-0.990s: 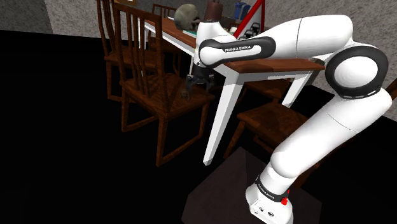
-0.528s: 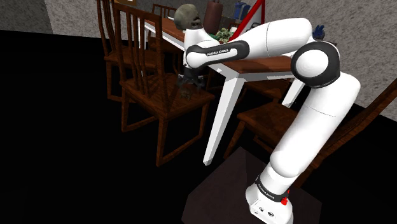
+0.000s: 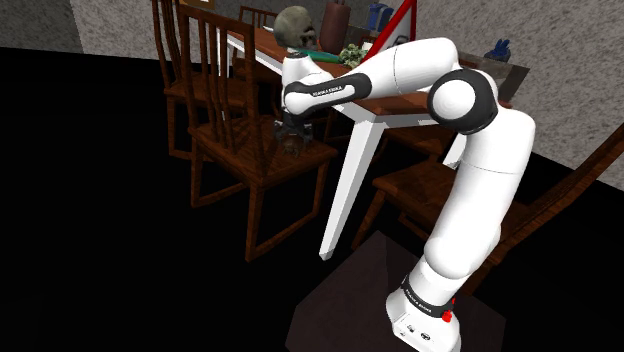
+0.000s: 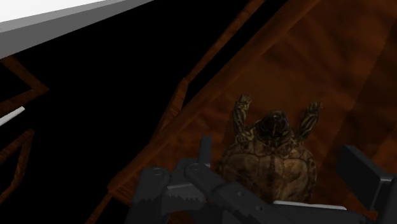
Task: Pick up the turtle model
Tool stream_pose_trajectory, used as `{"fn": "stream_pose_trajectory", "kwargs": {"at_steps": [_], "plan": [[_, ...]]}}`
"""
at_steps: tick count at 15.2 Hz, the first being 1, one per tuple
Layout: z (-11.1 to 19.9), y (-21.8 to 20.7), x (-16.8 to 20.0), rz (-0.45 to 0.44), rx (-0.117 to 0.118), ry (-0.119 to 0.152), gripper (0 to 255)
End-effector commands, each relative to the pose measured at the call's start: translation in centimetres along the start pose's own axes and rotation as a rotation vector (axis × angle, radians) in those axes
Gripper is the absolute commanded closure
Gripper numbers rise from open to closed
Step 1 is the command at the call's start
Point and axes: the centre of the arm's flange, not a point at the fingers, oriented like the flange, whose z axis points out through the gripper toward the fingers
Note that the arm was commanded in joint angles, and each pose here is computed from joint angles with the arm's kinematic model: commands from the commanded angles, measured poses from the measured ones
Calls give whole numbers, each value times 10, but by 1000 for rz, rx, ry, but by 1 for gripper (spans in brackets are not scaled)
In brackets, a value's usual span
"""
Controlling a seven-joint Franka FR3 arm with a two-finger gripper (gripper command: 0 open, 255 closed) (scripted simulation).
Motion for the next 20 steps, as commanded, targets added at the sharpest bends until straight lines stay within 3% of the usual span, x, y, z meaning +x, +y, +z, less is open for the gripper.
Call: {"fn": "stream_pose_trajectory", "kwargs": {"at_steps": [1, 4, 5, 14, 20], "plan": [[11, -2, -3, 1, 0, 1, 0], [19, -2, -4, 1, 0, 1, 0], [19, -3, -4, 1, 0, 1, 255], [19, -2, -4, 1, 0, 1, 255], [-12, 1, 3, 1, 0, 1, 255]]}}
